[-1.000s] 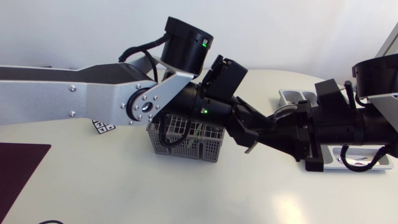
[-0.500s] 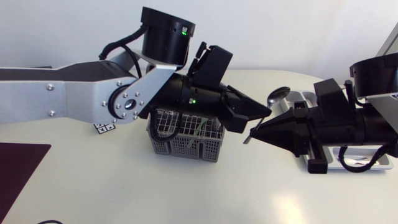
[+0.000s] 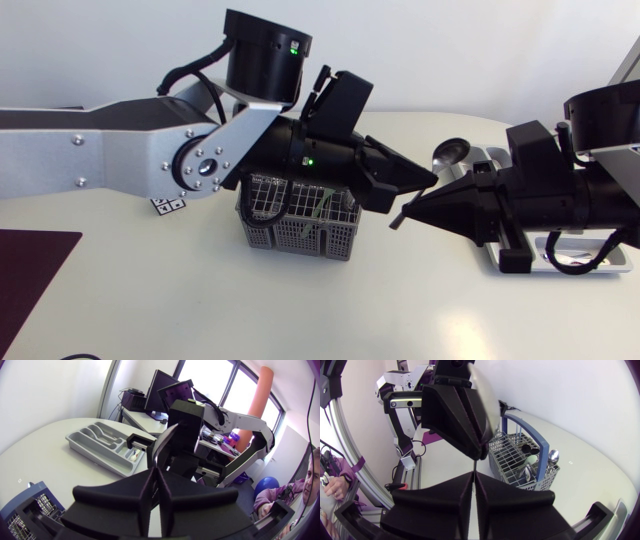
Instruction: Transfer all utensils from the basket to the drawer tray.
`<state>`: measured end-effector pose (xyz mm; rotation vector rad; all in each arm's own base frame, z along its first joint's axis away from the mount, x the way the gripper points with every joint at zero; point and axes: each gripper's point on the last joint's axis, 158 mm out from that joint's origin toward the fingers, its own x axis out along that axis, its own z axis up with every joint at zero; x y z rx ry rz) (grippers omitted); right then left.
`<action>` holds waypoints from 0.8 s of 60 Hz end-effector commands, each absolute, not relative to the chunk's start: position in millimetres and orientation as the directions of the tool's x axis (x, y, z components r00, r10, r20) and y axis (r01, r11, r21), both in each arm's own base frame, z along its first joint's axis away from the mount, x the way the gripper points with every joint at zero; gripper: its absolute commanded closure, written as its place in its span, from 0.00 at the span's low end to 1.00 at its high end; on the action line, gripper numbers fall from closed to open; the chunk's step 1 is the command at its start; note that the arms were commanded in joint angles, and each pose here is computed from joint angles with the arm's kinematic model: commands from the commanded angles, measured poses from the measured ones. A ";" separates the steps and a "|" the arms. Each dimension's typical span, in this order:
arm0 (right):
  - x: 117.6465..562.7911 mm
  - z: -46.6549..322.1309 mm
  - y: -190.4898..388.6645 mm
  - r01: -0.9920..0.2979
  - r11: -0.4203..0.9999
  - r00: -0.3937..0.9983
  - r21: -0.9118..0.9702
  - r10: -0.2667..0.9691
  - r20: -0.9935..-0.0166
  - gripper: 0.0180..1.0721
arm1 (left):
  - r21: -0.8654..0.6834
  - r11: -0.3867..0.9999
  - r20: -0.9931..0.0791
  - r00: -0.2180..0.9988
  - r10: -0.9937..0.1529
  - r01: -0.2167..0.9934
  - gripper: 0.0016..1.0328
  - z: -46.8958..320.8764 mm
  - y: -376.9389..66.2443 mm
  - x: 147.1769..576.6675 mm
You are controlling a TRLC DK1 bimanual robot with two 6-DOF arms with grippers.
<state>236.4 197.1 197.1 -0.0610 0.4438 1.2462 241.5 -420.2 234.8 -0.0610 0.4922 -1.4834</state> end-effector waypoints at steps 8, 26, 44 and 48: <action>244.1 198.4 200.0 -0.920 0.322 0.230 0.223 0.904 -0.360 0.95 | -0.345 0.102 -0.244 0.016 -0.970 0.933 0.38 252.9 -416.5 241.7; 239.0 168.4 189.0 -0.918 0.330 0.195 0.220 0.858 -0.474 0.95 | -0.260 0.172 -0.146 0.137 -0.980 0.950 0.08 321.6 -396.2 274.2; 249.6 132.5 107.7 -0.917 0.367 0.187 0.156 0.741 -0.645 0.95 | -0.179 0.349 -0.237 0.304 -0.923 0.920 0.08 313.2 -356.0 312.5; 253.2 124.8 80.2 -0.916 0.377 0.187 0.137 0.704 -0.686 0.95 | -0.159 0.369 -0.281 0.317 -0.906 0.916 0.08 301.1 -350.1 313.8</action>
